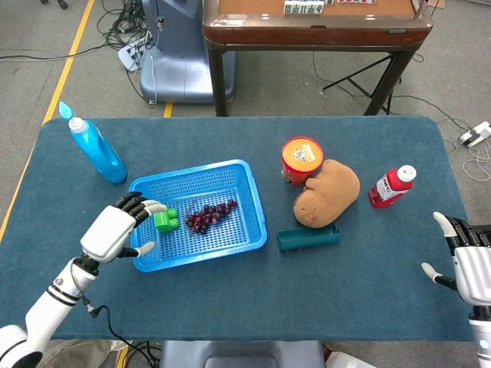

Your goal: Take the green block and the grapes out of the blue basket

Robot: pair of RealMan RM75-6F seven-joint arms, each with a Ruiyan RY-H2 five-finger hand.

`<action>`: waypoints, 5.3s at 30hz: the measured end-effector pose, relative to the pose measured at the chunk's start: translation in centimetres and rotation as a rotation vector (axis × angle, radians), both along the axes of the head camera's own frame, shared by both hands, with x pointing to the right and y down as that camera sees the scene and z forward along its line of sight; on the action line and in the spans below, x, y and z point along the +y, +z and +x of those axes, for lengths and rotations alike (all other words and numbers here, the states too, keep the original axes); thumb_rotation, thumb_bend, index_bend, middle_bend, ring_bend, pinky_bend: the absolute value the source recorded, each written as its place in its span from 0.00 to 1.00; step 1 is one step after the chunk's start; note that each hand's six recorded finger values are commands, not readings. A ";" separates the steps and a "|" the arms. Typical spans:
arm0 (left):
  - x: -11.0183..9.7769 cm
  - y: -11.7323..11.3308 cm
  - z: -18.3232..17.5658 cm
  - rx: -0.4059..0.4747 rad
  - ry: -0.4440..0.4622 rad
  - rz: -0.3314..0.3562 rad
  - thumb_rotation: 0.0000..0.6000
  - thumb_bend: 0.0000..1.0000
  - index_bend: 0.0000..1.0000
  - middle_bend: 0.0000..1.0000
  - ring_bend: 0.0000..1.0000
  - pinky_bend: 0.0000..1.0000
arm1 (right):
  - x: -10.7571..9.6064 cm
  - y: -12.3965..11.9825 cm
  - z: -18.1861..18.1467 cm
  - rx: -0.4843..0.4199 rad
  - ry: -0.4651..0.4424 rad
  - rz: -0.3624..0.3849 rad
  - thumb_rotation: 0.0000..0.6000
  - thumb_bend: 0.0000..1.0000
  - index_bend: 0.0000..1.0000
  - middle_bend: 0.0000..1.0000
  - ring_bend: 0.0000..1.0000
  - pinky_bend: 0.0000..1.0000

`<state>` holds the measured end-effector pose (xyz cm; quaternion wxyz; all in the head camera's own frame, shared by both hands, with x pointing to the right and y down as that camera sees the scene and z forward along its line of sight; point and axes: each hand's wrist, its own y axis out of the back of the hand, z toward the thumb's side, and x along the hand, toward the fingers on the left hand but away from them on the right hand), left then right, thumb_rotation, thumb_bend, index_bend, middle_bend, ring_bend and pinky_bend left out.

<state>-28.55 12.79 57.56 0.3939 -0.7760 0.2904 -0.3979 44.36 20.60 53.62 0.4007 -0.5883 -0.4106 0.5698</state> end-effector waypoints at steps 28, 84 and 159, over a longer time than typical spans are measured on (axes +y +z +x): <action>-2.8 8.6 3.9 -0.426 0.084 -0.093 1.00 0.24 0.16 0.20 0.21 0.13 | 0.3 -0.3 1.4 -0.012 0.029 -0.018 1.00 0.11 0.11 0.17 0.16 0.25; -2.4 14.1 2.7 -0.614 0.041 -0.186 1.00 0.24 0.28 0.34 0.33 0.29 | 0.6 -0.3 2.1 -0.004 0.053 -0.024 1.00 0.11 0.11 0.17 0.16 0.27; -0.3 8.2 -14.3 -0.537 -0.338 -0.183 1.00 0.25 0.22 0.34 0.33 0.32 | -0.2 -1.9 1.9 -0.008 0.027 0.043 1.00 0.11 0.11 0.17 0.17 0.27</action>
